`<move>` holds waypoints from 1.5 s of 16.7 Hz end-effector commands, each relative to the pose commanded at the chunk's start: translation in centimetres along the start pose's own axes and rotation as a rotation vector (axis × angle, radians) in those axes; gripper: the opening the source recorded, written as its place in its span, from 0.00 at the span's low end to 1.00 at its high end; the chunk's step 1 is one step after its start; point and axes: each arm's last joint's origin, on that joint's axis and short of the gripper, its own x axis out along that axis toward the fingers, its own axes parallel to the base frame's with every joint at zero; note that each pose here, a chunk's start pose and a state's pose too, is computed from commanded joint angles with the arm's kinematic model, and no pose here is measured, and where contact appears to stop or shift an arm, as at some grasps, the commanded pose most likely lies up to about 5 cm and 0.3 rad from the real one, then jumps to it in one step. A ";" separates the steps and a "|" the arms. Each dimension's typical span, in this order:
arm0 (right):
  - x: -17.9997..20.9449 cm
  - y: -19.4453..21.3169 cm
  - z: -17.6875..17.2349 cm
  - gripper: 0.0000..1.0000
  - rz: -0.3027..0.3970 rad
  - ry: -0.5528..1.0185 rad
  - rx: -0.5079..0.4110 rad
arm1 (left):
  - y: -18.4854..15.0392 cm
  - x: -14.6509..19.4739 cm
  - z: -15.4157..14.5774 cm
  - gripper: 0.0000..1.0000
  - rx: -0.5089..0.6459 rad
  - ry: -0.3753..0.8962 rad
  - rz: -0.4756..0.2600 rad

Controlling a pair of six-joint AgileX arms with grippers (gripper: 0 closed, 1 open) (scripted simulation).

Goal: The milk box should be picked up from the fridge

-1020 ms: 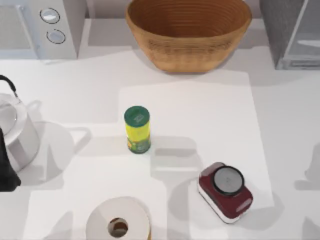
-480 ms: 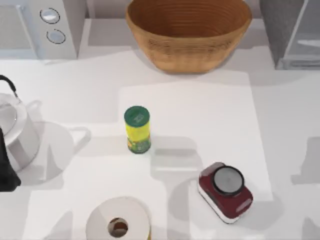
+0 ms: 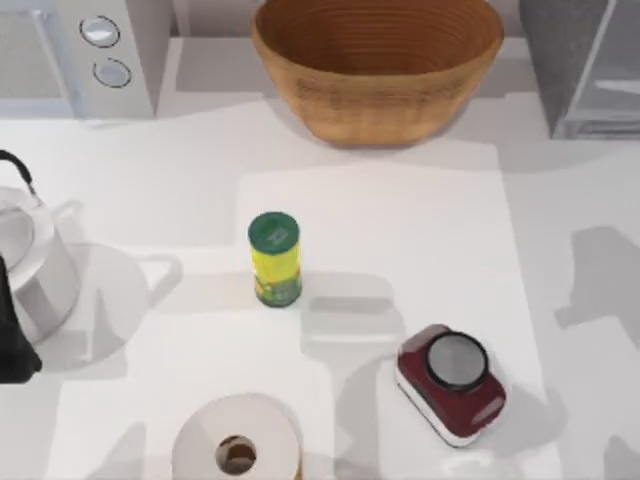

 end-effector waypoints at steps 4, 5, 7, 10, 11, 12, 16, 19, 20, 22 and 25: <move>3.7 -0.9 -1.7 0.00 0.132 0.020 0.015 | 0.0 0.0 0.0 1.00 0.000 0.000 0.000; 4.5 -1.2 -2.4 0.00 0.165 0.025 0.020 | 0.0 0.0 0.0 1.00 0.000 0.000 0.000; 6.0 -1.5 -4.0 0.00 0.230 0.033 0.031 | 0.0 0.0 0.0 1.00 0.000 0.000 0.000; 7.6 -1.9 -6.7 0.00 0.322 0.037 0.044 | 0.0 0.0 0.0 1.00 0.000 0.000 0.000; 8.0 -2.0 -7.5 0.00 0.348 0.035 0.046 | 0.0 0.0 0.0 1.00 0.000 0.000 0.000; 8.4 -2.1 -8.4 0.00 0.373 0.032 0.047 | 0.0 0.0 0.0 1.00 0.000 0.000 0.000; 9.2 -2.4 -11.2 0.00 0.450 0.010 0.037 | 0.0 0.0 0.0 1.00 0.000 0.000 0.000; 9.4 -2.5 -12.4 0.00 0.484 -0.009 0.024 | 0.0 0.0 0.0 1.00 0.000 0.000 0.000; 9.5 -2.5 -12.6 0.00 0.490 -0.014 0.020 | 0.0 0.0 0.0 1.00 0.000 0.000 0.000; 9.5 -2.5 -12.8 0.00 0.495 -0.018 0.017 | 0.0 0.0 0.0 1.00 0.000 0.000 0.000; 9.5 -2.5 -12.8 0.00 0.495 -0.018 0.017 | 0.0 0.0 0.0 1.00 0.000 0.000 0.000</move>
